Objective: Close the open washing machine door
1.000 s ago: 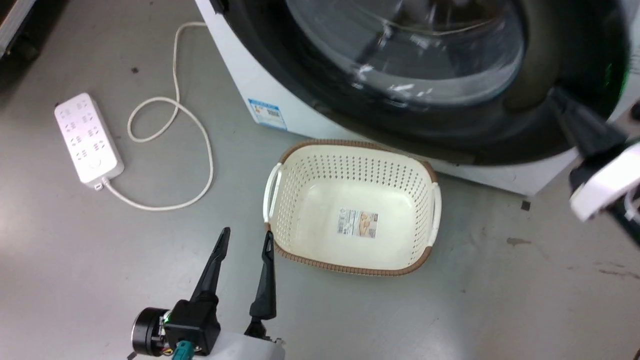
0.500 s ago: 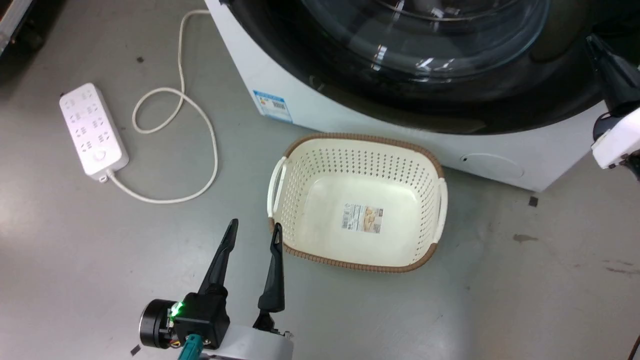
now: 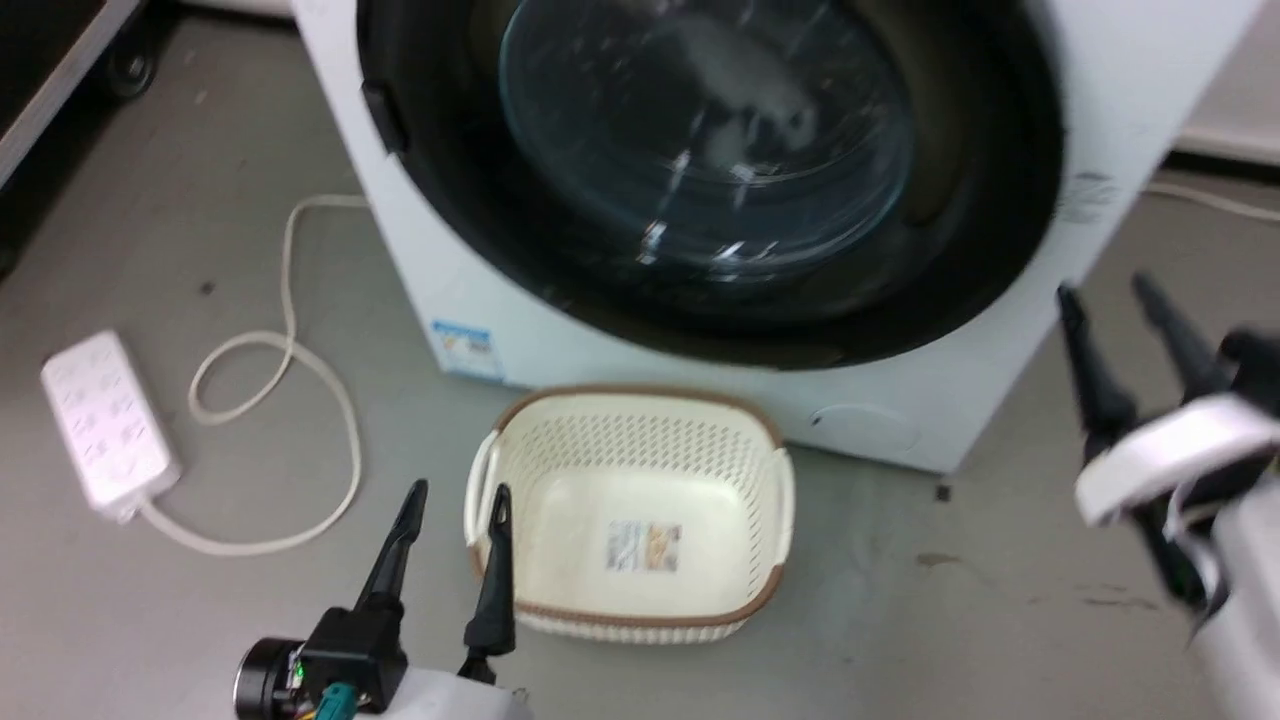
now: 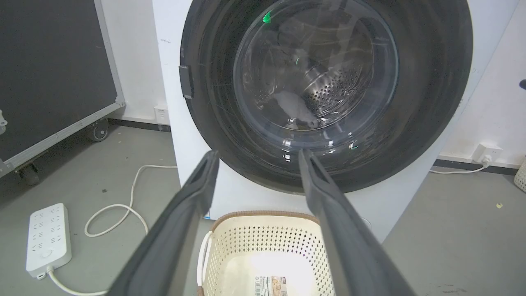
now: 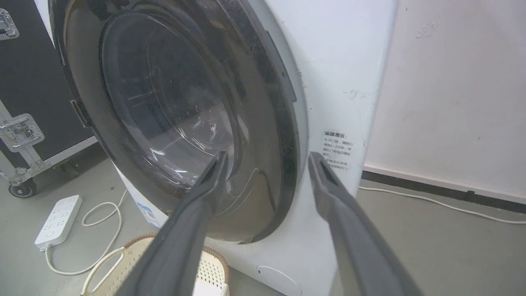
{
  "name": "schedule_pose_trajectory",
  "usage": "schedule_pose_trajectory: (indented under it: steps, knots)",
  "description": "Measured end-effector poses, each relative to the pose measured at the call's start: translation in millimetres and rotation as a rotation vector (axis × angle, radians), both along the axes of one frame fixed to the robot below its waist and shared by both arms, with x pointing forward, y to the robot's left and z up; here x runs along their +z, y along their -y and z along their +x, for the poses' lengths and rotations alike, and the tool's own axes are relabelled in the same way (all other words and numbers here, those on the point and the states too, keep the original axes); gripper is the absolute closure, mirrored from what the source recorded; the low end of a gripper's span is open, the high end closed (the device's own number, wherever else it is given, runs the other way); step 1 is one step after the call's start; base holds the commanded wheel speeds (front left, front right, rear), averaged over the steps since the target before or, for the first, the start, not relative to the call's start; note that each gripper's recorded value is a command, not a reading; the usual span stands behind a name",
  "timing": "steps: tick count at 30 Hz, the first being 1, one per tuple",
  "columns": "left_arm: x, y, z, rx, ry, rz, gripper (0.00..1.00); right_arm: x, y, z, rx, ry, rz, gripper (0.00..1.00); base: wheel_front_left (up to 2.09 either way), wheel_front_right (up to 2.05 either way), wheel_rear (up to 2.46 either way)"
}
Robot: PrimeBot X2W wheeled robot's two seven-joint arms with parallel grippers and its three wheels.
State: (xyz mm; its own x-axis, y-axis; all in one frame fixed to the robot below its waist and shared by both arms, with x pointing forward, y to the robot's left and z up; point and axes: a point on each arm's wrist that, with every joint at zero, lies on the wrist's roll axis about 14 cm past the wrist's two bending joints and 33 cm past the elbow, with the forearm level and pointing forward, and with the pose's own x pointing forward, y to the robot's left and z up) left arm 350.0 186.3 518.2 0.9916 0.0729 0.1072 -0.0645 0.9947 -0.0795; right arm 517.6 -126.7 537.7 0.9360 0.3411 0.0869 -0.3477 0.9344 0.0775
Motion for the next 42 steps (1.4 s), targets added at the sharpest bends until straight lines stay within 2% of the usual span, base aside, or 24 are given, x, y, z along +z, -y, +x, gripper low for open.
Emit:
schedule_pose_trajectory:
  steps: [7, 12, 16, 22, 31, 32, 42]
  knots:
    - [8.3, 16.0, -2.9, -0.070, 0.033, -0.010, 0.00, 15.7, 32.4, -70.1, -0.104, 0.098, 0.000, 0.00, 0.00, 0.00, 0.00]
    - [11.2, 25.5, -3.5, -0.112, 0.045, -0.013, 0.00, 4.6, 51.0, -114.2, -0.208, 0.086, 0.041, 0.00, 0.00, 0.00, 0.00]
    - [9.1, 28.8, -5.3, -0.128, 0.039, -0.013, 0.00, -11.1, 47.9, -139.5, -0.235, 0.049, 0.043, 0.00, 0.00, 0.00, 0.00]
    - [-2.0, 32.0, -10.1, -0.143, 0.005, -0.001, 0.00, -30.5, 45.5, -157.6, -0.249, -0.001, 0.003, 0.00, 0.00, 0.00, 0.00]
    - [-10.6, 30.3, -11.9, -0.138, -0.022, -0.001, 0.00, -35.6, 40.7, -160.0, -0.244, -0.015, -0.004, 0.00, 0.00, 0.00, 0.00]
    - [-12.1, 29.9, -12.2, -0.137, -0.026, -0.001, 1.00, -35.6, 40.4, -159.9, -0.243, -0.015, -0.004, 1.00, 0.00, 0.00, 0.00]
    - [-13.4, 29.8, -11.6, -0.136, -0.036, 0.000, 1.00, -36.3, 40.5, -159.8, -0.243, -0.022, -0.007, 1.00, 0.00, 0.00, 0.00]
